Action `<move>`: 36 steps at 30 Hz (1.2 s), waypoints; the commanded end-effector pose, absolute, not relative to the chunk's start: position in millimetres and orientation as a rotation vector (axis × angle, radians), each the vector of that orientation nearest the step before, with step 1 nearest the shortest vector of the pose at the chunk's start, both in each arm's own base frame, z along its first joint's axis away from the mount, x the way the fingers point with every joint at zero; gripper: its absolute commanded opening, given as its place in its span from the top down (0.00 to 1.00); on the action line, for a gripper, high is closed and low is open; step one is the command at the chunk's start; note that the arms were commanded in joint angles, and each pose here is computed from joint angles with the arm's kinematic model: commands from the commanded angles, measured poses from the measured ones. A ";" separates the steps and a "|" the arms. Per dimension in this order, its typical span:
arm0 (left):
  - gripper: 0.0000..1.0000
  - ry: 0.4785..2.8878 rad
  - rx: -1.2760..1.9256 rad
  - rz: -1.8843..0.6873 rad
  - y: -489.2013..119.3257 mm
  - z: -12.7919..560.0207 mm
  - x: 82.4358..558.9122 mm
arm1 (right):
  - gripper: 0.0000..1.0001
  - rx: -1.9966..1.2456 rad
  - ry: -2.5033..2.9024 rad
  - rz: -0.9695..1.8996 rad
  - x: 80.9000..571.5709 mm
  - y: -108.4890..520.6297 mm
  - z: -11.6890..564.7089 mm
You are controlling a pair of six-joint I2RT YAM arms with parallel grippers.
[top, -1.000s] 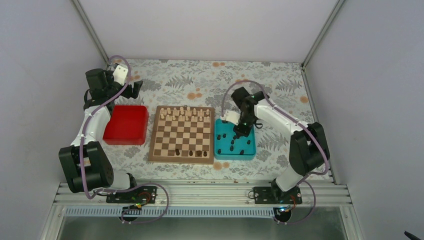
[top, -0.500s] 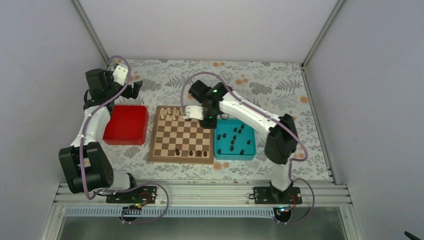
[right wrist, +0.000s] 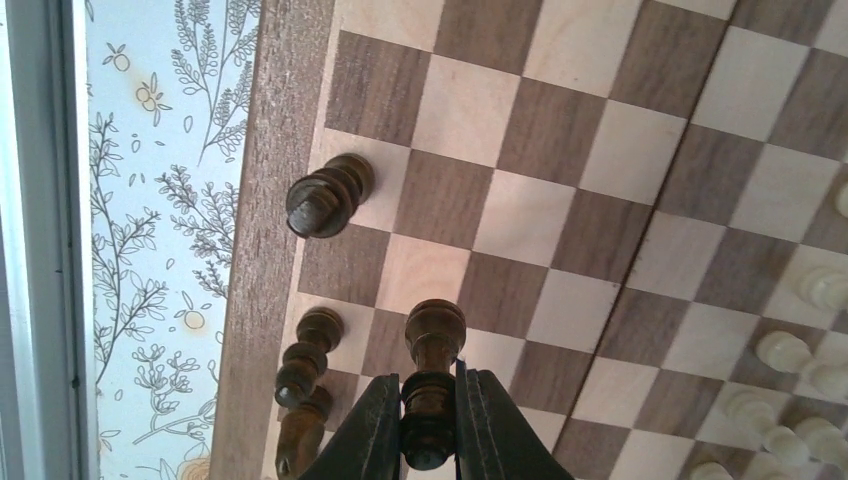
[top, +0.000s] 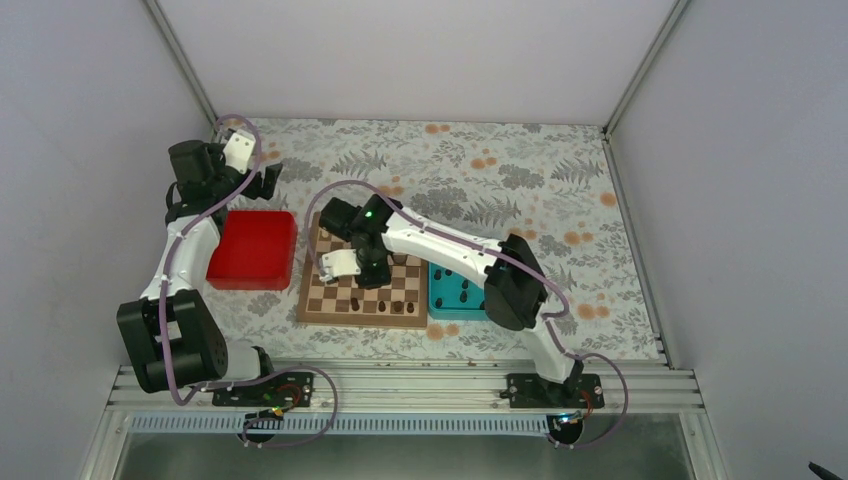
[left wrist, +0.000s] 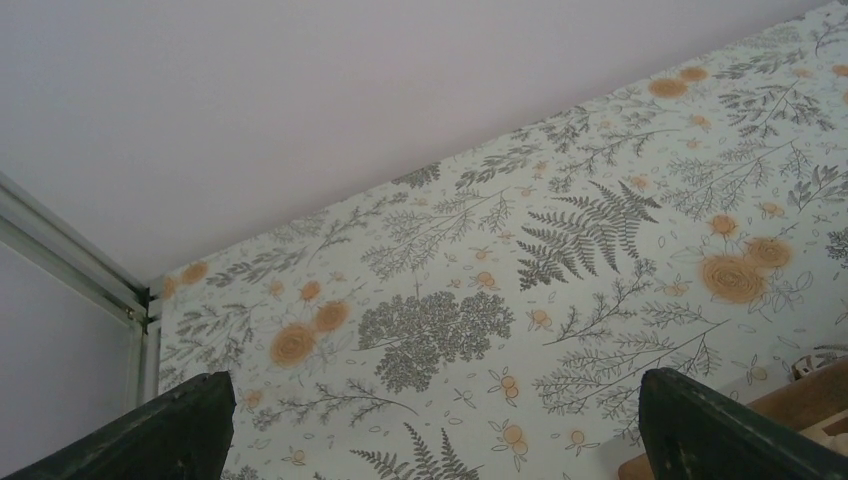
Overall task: Set up the chess pieces on the board
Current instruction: Place the chess piece on the chessboard.
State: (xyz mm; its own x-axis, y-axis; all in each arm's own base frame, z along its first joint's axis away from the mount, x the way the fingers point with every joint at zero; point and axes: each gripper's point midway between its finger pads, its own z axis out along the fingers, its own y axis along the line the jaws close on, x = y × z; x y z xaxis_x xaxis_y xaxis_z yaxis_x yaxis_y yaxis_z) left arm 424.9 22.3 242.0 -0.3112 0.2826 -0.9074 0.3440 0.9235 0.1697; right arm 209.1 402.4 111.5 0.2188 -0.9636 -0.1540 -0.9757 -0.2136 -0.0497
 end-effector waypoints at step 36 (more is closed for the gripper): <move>0.00 1.891 0.458 -0.063 25.2 241.4 421.7 | 0.95 -2.525 1.857 0.192 163.2 403.9 71.2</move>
State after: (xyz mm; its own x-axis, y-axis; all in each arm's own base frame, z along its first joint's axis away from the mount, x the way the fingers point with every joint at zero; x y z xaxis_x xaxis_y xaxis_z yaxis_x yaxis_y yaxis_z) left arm 421.8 24.2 231.3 -0.3315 0.2758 -0.9022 0.3420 0.9264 0.1575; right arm 167.5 400.9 75.2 0.2672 -0.9584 -0.1004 -0.9586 -0.2750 0.0742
